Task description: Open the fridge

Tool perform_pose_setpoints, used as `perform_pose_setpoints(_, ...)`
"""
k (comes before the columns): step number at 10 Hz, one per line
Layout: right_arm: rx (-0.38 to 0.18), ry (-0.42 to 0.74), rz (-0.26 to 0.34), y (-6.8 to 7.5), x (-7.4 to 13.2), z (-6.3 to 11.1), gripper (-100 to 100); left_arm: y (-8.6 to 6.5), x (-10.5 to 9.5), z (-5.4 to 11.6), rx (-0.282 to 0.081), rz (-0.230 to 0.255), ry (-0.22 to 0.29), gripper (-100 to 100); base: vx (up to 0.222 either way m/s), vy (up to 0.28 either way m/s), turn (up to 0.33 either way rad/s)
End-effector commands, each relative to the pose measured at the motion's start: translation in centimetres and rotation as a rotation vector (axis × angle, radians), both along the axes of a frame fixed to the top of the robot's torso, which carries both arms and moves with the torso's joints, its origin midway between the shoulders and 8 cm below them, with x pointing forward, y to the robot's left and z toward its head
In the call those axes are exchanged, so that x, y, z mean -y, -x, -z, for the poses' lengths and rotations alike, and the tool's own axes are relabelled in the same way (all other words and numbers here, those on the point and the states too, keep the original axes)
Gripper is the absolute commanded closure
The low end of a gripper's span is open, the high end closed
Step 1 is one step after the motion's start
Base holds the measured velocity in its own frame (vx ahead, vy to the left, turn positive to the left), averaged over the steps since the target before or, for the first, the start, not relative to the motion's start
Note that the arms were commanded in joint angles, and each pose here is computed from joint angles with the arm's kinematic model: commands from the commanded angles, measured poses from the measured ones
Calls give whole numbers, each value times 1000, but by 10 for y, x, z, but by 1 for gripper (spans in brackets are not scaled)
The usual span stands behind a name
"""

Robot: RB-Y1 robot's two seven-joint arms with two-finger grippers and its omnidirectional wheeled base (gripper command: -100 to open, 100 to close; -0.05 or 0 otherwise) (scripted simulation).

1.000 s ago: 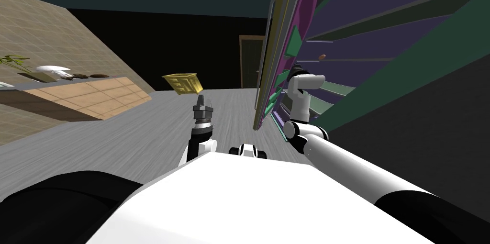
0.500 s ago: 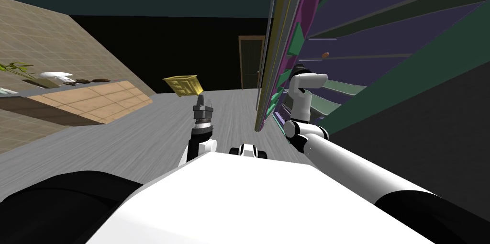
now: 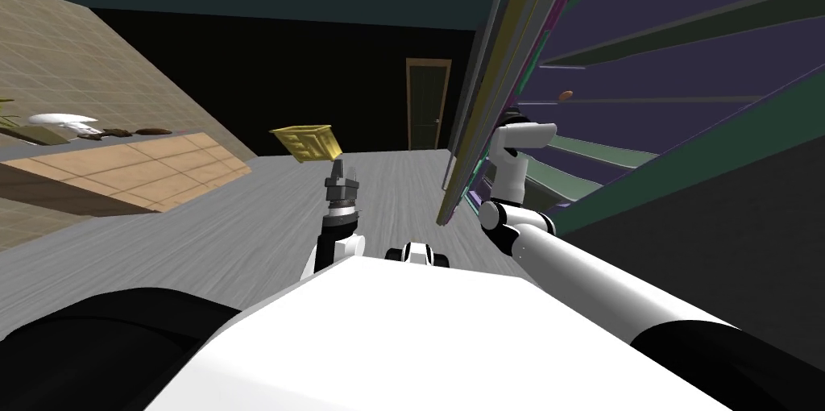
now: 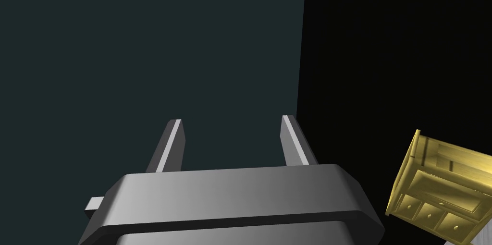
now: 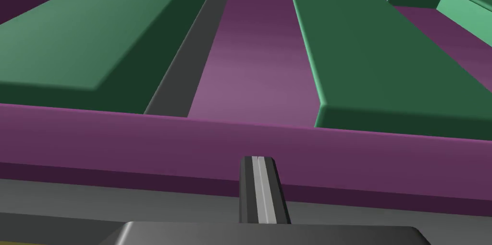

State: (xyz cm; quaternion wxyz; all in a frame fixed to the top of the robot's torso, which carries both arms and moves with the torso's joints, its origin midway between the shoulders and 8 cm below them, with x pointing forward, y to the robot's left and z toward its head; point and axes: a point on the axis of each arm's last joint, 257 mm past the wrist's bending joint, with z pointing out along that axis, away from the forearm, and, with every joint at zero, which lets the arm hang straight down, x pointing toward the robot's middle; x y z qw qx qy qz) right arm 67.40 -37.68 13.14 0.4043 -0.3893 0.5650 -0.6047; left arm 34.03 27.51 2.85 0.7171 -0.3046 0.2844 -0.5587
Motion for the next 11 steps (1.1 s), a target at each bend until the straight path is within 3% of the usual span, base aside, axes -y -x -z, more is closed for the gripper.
perform_pose_setpoints(1,0,0,24,3,8,0,100,0,0,0,0,0,0,0,66,127,-37)
perform_pose_setpoints(2,-2,-2,42,6,16,-13,-100,0,0,0,0,0,0,0,58,79,-12)
perform_pose_setpoints(11,-22,-17,110,25,45,-65,-100,0,0,0,0,0,0,0,107,137,-19)
